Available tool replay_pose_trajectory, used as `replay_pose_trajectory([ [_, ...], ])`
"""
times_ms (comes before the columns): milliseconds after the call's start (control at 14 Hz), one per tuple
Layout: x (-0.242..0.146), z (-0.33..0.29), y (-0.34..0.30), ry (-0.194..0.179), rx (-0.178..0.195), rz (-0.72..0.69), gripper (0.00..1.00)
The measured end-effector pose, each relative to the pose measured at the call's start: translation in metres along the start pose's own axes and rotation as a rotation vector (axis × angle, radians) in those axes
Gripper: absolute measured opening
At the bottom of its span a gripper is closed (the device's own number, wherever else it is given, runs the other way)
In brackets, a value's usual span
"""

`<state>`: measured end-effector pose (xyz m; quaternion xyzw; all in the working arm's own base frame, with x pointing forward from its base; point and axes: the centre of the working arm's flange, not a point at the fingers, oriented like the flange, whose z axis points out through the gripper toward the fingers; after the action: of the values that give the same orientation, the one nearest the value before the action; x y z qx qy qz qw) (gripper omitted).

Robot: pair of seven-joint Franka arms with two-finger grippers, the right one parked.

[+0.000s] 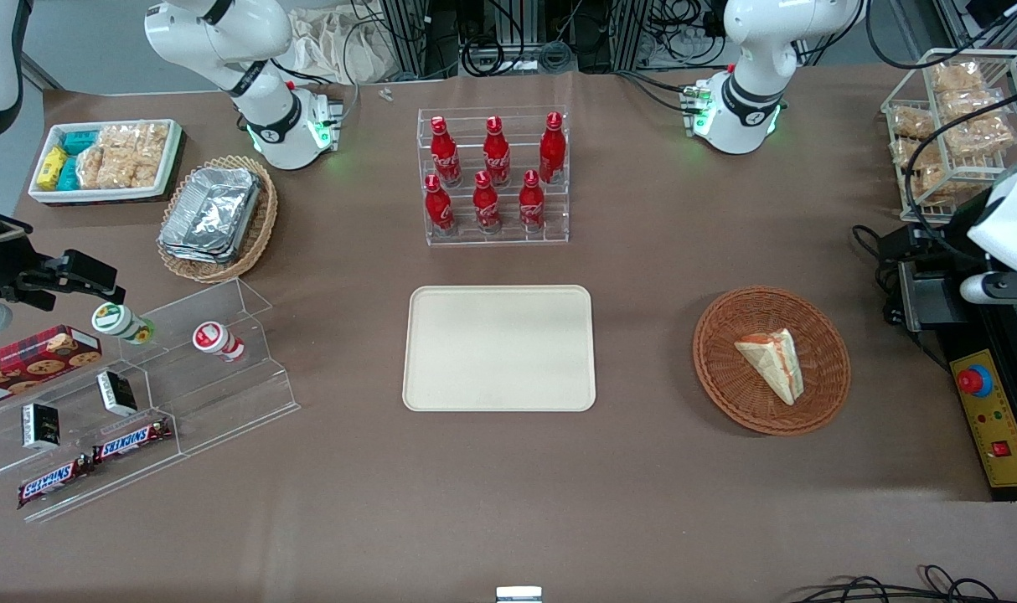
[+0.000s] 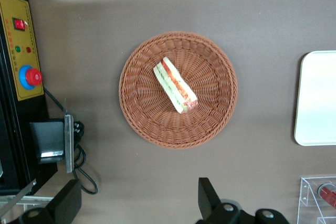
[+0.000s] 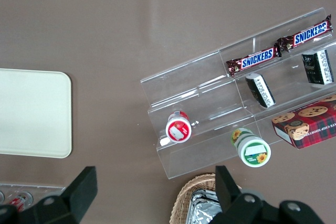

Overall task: Place sandwich from basket to tray
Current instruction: 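Move the left gripper over the sandwich in the wicker basket, then lower the left gripper onto the wrapped sandwich and close on it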

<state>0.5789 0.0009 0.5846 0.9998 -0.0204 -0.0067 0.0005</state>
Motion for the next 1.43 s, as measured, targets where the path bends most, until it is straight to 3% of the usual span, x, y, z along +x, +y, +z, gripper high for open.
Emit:
replay_pose_trajectory([
  [357,0.015,0.022,0.003,-0.035,-0.008,-0.029,1.00],
  [500,0.023,0.038,0.012,-0.059,-0.005,-0.113,1.00],
  [786,0.039,0.092,0.017,-0.025,-0.008,-0.320,1.00],
  [1143,0.037,0.194,0.017,-0.023,-0.015,-0.577,1.00],
  [1429,0.039,0.260,0.019,-0.073,0.030,-0.658,1.00],
])
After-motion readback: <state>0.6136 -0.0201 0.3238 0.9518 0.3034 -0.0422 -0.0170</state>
